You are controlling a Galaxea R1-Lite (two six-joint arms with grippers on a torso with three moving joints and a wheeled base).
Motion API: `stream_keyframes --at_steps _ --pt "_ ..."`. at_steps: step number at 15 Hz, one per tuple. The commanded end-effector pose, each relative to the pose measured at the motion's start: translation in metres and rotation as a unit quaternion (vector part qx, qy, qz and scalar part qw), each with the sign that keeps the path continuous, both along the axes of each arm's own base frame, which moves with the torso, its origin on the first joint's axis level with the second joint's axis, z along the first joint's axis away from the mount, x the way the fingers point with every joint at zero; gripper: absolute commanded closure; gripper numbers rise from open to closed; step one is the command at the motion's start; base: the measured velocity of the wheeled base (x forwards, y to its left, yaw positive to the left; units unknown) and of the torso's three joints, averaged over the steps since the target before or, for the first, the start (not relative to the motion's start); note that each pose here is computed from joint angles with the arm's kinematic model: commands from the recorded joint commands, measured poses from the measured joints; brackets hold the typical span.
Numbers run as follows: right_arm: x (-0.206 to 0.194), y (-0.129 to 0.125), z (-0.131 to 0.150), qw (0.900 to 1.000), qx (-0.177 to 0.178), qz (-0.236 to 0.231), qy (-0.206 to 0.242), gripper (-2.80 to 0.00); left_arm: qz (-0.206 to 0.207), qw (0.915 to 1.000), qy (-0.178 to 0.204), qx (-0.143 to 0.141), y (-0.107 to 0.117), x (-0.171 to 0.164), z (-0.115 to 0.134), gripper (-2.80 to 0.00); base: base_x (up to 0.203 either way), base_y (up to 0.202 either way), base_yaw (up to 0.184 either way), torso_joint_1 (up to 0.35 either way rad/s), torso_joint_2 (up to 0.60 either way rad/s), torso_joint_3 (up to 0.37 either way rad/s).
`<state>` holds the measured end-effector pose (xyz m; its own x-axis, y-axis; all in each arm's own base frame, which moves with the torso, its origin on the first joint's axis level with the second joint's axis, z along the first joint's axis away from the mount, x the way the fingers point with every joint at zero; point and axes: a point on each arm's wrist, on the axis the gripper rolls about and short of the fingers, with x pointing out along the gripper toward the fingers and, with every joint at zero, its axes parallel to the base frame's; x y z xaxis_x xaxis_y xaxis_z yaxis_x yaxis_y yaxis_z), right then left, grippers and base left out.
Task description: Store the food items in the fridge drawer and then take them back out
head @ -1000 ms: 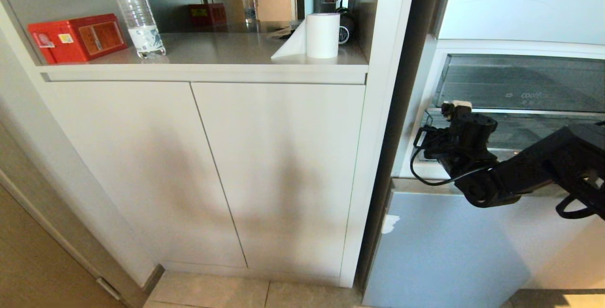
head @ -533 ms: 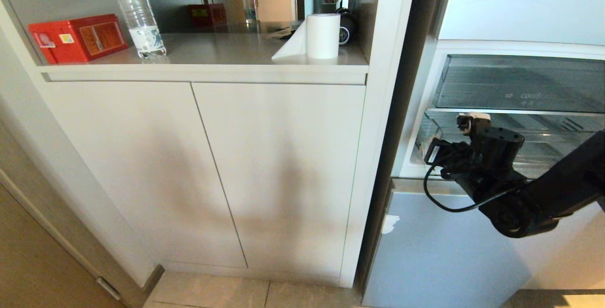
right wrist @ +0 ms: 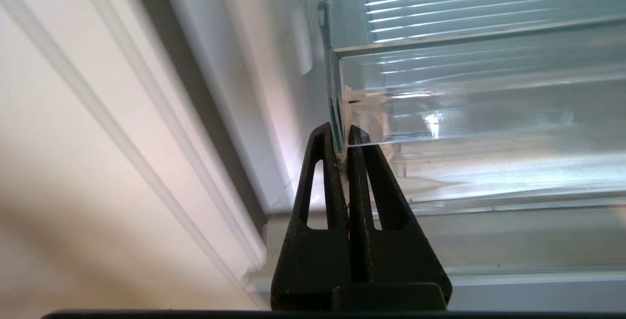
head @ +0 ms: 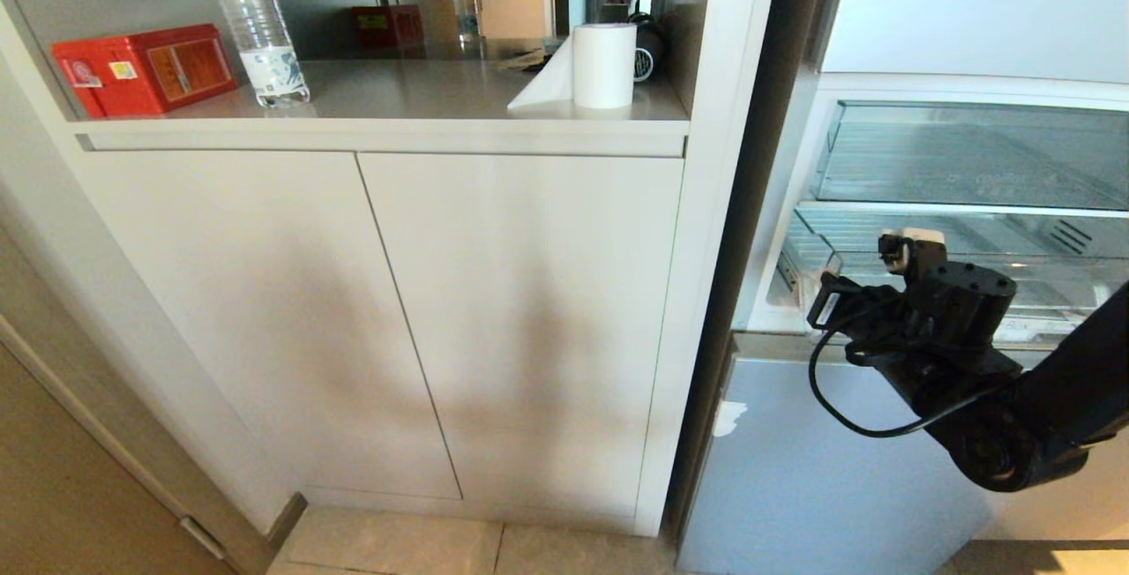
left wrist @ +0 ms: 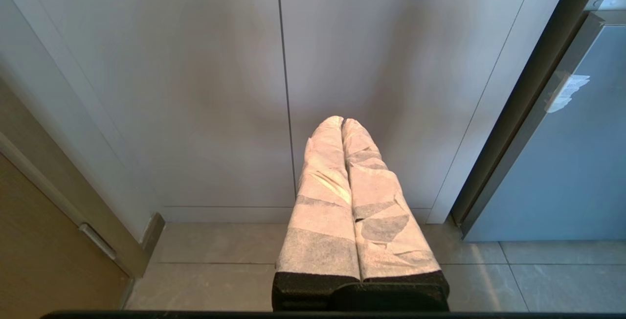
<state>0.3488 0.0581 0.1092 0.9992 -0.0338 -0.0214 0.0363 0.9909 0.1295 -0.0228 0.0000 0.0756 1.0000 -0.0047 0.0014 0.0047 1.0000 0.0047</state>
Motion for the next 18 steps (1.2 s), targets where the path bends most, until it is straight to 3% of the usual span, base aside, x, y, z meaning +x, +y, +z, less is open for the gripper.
stream_keyframes --at_steps 1,9,18 --pt "-0.007 0.000 0.003 1.000 0.001 0.000 -0.001 0.00 0.000 1.0000 0.001 0.000 0.000 0.000 0.000 0.00 0.000 0.000 0.000 0.000 0.00 0.000" --pt "-0.021 0.005 0.008 1.000 0.004 0.011 0.002 0.00 0.000 1.0000 0.001 0.000 0.000 0.000 0.000 0.00 0.000 0.000 0.000 0.000 0.00 0.000" --pt "-0.091 0.007 0.004 0.998 0.011 0.039 0.053 0.00 0.000 1.0000 0.001 0.000 0.000 0.000 0.000 0.00 0.000 0.000 0.000 0.000 0.00 0.000"
